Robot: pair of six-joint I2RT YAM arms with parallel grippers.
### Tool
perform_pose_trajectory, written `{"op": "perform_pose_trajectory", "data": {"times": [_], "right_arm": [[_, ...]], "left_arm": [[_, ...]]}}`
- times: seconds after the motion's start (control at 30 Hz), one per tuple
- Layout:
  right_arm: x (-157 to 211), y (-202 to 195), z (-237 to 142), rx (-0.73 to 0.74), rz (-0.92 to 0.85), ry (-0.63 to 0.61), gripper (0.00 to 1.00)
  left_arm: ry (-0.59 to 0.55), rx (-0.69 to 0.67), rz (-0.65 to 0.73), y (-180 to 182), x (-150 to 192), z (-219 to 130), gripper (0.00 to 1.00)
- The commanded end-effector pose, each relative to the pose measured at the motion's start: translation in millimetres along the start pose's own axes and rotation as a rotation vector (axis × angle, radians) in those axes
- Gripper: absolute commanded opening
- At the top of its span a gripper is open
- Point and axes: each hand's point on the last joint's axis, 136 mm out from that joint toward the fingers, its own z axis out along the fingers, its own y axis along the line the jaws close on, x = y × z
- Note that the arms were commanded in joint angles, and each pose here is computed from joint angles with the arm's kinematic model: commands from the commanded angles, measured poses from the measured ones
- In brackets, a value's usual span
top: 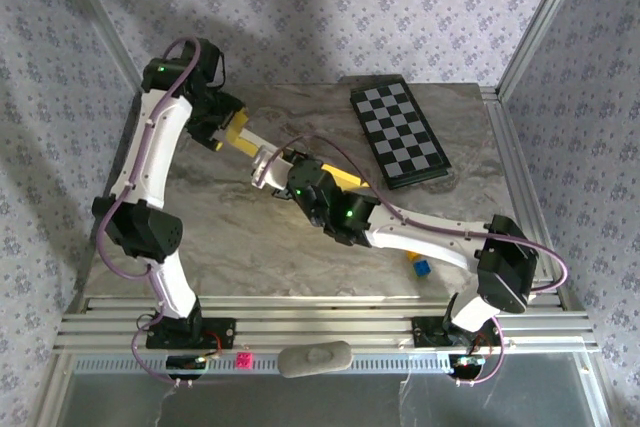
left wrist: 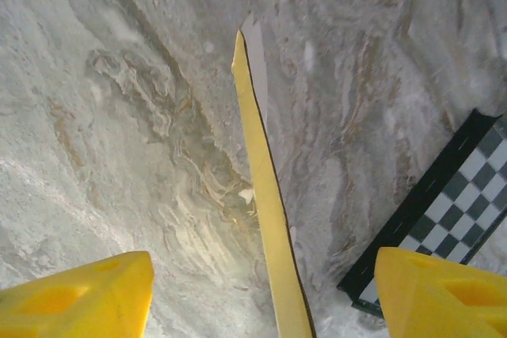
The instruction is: Fold the paper box
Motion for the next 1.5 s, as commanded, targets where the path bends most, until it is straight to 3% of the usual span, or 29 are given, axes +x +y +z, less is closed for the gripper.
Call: {"op": "perform_pose_trajectory", "data": {"times": [0.0, 0.53, 0.57, 0.7, 0.8, 0.97, 1.1, 1.3, 1.4, 1.47], "right_arm": [[-6.0, 3.5, 1.1, 0.014, -0.011, -0.018, 0.00], [-8.6, 5.9, 3.9, 0.009, -0.028, -0.011, 0.00], [-9.9, 3.6, 3.5, 0.016, -0.018, -0.004, 0.03], [-17.7, -14.9, -4.4, 0.034, 0.079, 0.026, 0.52], [-29.5, -46.1, -20.9, 0.045, 0.262, 0.043, 0.69], [-21.9, -108.4, -45.9, 0.099, 0.665, 0.102, 0.81], [11.6, -149.6, -52.6, 0.151, 1.001, 0.168, 0.82], [64.9, -187.6, -50.1, 0.179, 1.469, 0.269, 0.79], [107.2, -184.4, -49.8, 0.152, 1.751, 0.441, 0.75], [124.7, -186.2, -45.4, 0.129, 1.927, 0.485, 0.70]], "left_arm": [[0.033, 0.134, -0.064, -18.6, 3.9, -9.1, 0.66], [-0.017, 0.037, 0.036, 6.3, -5.0, -9.1, 0.00], [-0.025, 0.043, 0.058, 4.6, -6.7, -11.1, 0.00], [-0.070, 0.143, 0.212, -21.5, -14.5, -25.5, 0.00], [-0.121, 0.262, 0.423, -51.7, -15.7, -43.2, 0.00], [-0.163, 0.375, 0.803, -82.6, 3.2, -57.5, 0.00], [-0.122, 0.397, 1.035, -90.2, 30.9, -49.5, 0.00], [-0.003, 0.626, 1.262, -116.7, 103.3, -61.5, 0.00], [-0.003, 0.614, 1.399, -118.9, 137.2, -55.4, 0.00], [-0.019, 0.562, 1.473, -116.4, 150.1, -45.5, 0.00]]}}
